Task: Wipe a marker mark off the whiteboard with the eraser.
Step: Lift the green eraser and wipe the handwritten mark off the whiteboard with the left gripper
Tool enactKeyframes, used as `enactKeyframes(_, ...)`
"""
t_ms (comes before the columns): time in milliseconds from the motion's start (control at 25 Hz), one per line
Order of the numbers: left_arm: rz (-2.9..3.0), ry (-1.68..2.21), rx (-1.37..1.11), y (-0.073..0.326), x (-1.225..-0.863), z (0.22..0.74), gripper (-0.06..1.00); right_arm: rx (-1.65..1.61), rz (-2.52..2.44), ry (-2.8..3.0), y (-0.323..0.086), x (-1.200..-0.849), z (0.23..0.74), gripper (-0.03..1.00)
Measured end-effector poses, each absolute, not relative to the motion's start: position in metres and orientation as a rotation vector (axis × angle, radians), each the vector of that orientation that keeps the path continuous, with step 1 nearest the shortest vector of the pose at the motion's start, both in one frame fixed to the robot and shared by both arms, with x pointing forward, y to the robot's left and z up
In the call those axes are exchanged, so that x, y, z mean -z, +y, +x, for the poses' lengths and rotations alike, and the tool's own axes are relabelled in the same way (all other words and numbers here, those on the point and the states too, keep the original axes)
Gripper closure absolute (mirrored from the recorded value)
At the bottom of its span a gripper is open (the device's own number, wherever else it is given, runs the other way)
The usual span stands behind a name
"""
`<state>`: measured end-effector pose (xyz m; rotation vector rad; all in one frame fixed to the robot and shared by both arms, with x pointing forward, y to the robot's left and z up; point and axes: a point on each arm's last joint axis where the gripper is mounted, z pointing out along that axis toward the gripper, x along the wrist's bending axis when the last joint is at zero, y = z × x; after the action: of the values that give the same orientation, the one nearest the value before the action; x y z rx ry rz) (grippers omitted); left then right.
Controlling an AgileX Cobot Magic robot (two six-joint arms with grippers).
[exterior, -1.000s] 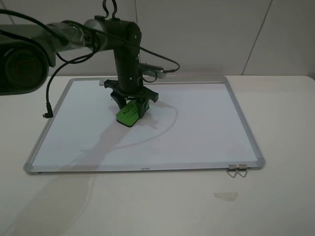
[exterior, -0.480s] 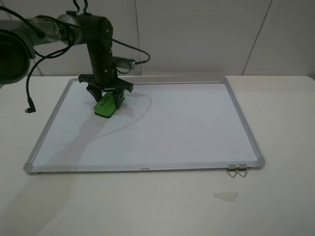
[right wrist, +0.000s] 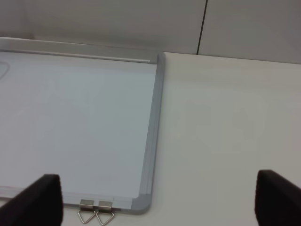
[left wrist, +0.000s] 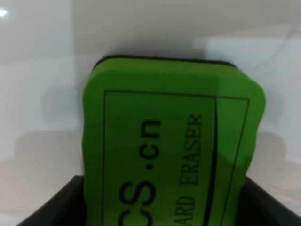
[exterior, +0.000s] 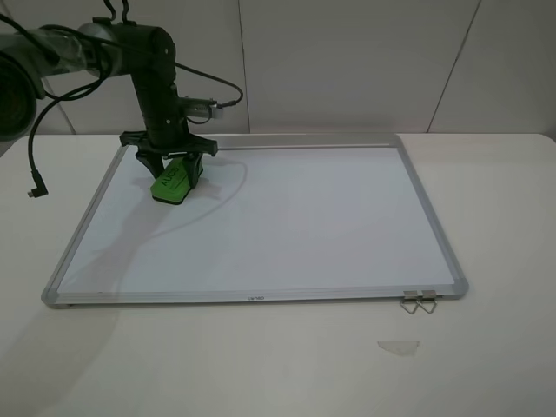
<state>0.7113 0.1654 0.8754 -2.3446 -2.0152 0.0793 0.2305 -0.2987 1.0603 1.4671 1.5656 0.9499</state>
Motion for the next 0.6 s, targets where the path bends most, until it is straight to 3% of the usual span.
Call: enactKeyframes(600, -2.568, -1.803, -0.262, 0.077, -0.867, 0.679, 0.35, -0.950, 1.467, 1.566, -0.299, -1.060, 0.231, 0.15)
